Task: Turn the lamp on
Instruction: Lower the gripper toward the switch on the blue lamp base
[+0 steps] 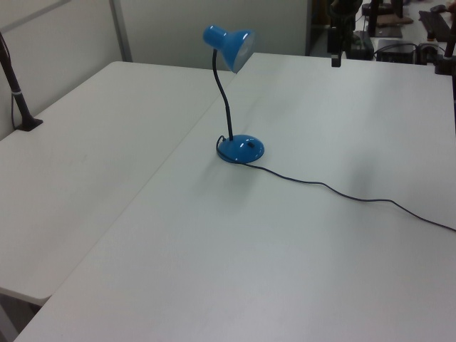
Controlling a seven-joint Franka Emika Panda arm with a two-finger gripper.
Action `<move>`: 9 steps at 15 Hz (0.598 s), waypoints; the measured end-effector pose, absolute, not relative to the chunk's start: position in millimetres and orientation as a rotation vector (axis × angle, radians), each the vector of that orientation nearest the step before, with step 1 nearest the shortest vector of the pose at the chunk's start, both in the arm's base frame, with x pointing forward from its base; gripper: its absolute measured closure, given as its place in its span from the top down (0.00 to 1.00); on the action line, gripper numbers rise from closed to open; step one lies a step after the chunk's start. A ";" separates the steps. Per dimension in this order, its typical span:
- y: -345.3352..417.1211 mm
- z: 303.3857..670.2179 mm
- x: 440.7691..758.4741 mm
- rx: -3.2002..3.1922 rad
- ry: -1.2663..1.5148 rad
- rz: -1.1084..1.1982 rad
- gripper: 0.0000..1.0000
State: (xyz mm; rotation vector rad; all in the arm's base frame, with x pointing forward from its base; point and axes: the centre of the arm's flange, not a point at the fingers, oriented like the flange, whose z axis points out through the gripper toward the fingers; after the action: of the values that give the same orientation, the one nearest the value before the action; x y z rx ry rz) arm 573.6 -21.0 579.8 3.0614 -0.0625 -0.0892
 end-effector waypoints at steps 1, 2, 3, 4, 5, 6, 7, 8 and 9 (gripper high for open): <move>-21.0 579.8 573.6 3.061 -0.062 -0.089 1.00; -21.0 579.5 573.8 3.061 -0.062 -0.090 1.00; -20.9 578.7 574.1 3.061 -0.062 -0.092 1.00; -20.9 577.2 574.8 3.061 -0.062 -0.096 1.00; -20.8 574.5 576.0 3.061 -0.061 -0.103 1.00; -20.5 571.8 578.1 3.061 -0.060 -0.101 1.00; -19.7 570.1 581.0 3.061 -0.057 -0.086 1.00; -18.9 568.9 582.9 3.061 -0.054 -0.076 1.00; -18.4 568.7 584.1 3.062 -0.050 -0.067 0.96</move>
State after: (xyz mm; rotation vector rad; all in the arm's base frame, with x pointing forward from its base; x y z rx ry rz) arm 584.1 -18.4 568.7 3.0617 -0.0502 -0.0667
